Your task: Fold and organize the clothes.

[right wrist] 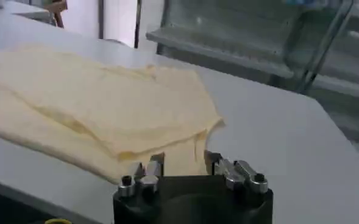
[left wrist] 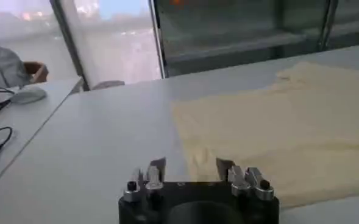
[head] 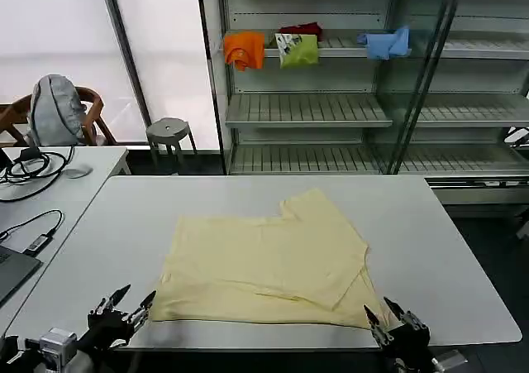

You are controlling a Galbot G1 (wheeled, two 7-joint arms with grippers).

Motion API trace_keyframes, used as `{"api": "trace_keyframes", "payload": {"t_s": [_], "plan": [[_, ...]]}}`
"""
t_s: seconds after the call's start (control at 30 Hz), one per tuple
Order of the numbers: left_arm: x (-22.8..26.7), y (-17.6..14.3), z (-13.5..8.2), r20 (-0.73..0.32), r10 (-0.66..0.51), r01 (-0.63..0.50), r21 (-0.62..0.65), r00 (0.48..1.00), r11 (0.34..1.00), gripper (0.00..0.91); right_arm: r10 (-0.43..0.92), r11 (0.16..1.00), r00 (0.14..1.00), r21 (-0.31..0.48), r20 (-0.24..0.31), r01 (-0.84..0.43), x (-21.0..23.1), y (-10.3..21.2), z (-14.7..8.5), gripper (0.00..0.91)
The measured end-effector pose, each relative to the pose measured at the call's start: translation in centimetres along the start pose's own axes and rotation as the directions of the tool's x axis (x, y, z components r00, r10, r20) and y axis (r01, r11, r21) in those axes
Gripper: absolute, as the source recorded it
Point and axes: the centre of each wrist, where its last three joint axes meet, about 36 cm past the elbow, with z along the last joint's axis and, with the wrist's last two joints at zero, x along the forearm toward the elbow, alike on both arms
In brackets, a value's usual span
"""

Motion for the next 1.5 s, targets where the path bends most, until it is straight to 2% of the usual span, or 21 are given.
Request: {"api": "trace_keyframes", "payload": {"t_s": [0.3,0.73,1.17,1.5], "plan": [[-3.3,1.3,-1.9,0.084,0.032,-0.033,0.001,0.996,0.999,0.907,0.047,0.998,0.996,-0.052,0.073,-0.043,-5.2,-1.3,-1.7,0.907],[-11.7,2.8,-3.6,0.127,0.05,-0.058,0.055,0.991,0.997,0.907,0.075,0.985,0.989,-0.162,0.124,-0.055,-17.9,-0.9,-5.3,0.907],[-20.3,4.9,-5.6,0.076,0.048,-0.055,0.088,0.996,0.995,0.907,0.076,0.97,0.995,-0.237,0.07,-0.058,-29.5,-0.1,-9.9,0.907],[-24.5,5.9,-6.5,0.02,0.058,-0.06,0.113,0.998,0.992,0.907,0.088,0.96,0.996,-0.268,0.021,-0.08,-35.7,-0.9,-12.4,0.907]]}}
